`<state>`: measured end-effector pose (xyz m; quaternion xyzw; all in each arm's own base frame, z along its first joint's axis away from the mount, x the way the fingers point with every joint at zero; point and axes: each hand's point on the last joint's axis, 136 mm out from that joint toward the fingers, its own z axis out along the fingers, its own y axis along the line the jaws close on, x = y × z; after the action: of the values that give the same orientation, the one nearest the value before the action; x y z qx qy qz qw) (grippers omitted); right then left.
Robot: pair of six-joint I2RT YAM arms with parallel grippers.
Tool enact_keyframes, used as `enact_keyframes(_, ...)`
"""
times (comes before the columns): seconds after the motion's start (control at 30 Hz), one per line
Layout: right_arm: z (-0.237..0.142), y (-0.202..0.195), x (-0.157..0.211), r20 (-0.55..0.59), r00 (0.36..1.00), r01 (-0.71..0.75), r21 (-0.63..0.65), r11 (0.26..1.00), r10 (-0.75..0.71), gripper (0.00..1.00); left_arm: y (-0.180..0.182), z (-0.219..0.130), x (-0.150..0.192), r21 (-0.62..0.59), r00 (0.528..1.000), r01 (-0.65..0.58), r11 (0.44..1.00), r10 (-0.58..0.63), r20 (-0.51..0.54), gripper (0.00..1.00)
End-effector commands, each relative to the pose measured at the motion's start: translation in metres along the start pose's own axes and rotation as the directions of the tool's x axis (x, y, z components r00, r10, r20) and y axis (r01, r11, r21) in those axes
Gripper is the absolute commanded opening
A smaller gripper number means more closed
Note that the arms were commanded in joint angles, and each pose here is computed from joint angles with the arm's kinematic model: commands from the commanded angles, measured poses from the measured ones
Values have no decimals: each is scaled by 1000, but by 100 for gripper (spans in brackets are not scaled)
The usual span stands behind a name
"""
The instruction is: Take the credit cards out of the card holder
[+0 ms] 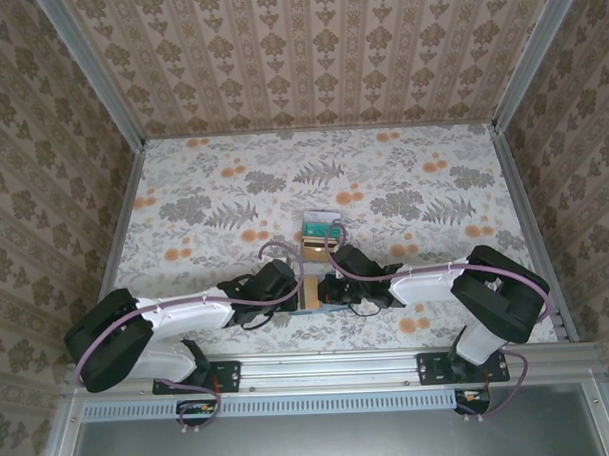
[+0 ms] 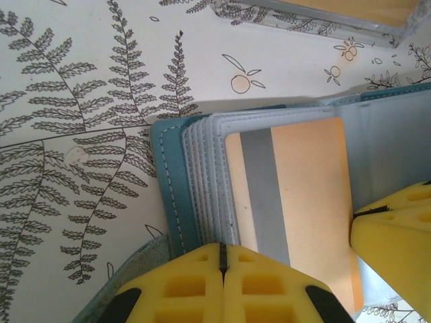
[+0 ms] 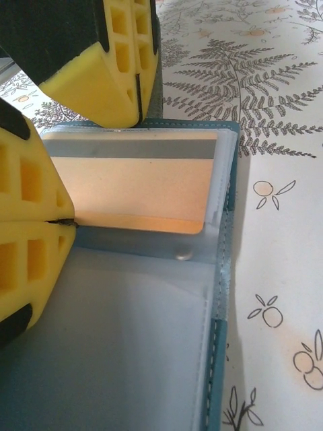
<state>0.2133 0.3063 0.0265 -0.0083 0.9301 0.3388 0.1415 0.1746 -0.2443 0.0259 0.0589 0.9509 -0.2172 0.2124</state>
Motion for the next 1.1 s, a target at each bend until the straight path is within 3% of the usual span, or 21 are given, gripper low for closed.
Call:
enact_keyframes(0.0,-5,-4,0,12,1000,-5,20,1000,5,0,16,5,17,-67,998,-28,997,24,-61,0)
enact_keyframes(0.6,-18,-26,-3,33,999,-42,50,998,41,0,18,4,18,-75,998,-27,997,22,-62,0)
enact_keyframes(0.67,-17,-23,-4,31,999,-38,31,999,37,12,19,5,17,-77,998,-27,997,22,-62,0)
enact_keyframes(0.77,-14,-15,-6,30,999,-33,-8,999,33,20,17,4,16,-73,998,-29,997,24,-61,0)
enact_keyframes(1.07,-6,-8,-9,21,999,-26,-28,999,27,25,16,5,17,-72,997,-33,997,28,-65,0)
